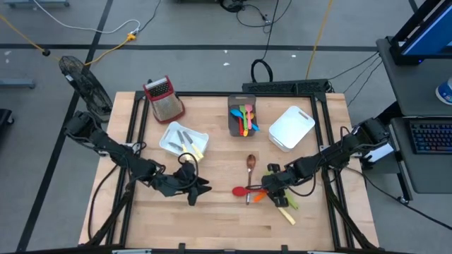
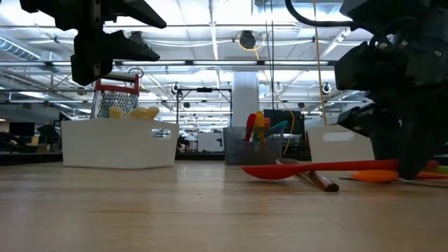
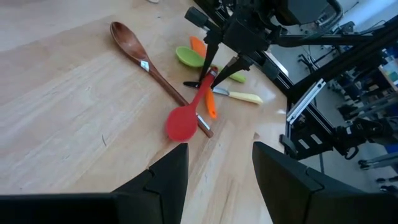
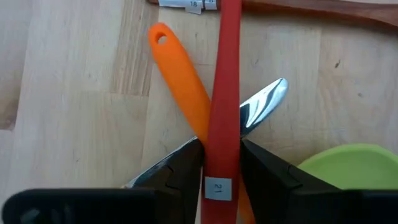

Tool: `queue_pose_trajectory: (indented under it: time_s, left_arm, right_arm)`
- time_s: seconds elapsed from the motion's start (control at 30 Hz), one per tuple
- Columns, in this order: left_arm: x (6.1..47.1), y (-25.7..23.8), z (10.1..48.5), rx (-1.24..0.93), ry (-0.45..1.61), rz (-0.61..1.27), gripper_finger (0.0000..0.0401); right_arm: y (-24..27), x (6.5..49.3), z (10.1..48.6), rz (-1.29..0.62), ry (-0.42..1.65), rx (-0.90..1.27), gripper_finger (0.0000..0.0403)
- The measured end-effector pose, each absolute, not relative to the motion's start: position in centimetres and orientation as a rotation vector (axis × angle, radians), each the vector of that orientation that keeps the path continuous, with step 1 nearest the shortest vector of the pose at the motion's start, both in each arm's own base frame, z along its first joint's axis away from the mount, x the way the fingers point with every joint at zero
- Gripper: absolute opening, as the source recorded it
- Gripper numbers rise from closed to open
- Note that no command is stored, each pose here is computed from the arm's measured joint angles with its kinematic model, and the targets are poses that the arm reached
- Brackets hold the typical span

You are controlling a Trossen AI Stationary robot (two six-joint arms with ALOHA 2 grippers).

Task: Pick & Place Kitchen Items
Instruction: Put the red slotted spoon into the right white bin

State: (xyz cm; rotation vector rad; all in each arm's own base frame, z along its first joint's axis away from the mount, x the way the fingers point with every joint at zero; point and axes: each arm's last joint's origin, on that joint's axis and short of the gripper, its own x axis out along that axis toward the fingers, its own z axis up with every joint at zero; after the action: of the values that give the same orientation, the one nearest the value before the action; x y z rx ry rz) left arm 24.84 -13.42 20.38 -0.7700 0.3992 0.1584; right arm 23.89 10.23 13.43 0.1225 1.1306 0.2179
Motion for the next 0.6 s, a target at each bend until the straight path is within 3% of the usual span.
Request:
queue_pose_trajectory:
  time_s: [0.6]
  left_arm:
    - [24.83, -13.52, 20.35, -0.777, 0.421, 0.131, 0.0182]
  right_arm:
    - [9.37, 24.21, 13.49, 0.222, 1.141, 0.183, 0.009]
